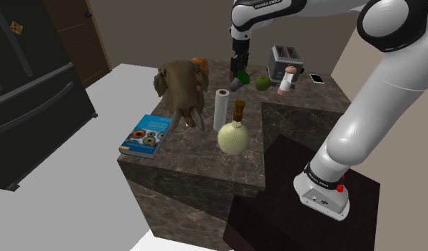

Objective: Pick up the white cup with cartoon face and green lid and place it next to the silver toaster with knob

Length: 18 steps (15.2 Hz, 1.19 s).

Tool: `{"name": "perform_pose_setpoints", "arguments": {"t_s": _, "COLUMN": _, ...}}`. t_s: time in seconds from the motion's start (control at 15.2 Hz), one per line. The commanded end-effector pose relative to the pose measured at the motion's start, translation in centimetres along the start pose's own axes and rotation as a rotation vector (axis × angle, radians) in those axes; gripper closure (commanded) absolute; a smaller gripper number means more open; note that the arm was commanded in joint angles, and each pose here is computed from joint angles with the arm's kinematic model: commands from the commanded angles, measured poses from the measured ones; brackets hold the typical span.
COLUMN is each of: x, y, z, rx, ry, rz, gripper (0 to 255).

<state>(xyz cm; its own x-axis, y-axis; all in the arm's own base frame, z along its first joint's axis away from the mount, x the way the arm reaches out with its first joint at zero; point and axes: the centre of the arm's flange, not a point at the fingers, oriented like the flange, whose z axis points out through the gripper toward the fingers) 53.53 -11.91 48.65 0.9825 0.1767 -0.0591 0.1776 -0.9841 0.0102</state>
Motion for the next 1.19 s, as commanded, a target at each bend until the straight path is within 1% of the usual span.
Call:
{"name": "perform_pose_setpoints", "arguments": {"t_s": 0.0, "x": -0.2, "y": 0.1, "z": -1.1, "rx": 0.0, "ry": 0.0, "rz": 0.0, "gripper": 255}}
{"name": "perform_pose_setpoints", "arguments": {"t_s": 1.12, "x": -0.7, "y": 0.1, "z": -10.0, "rx": 0.0, "ry": 0.0, "rz": 0.0, "gripper": 255}}
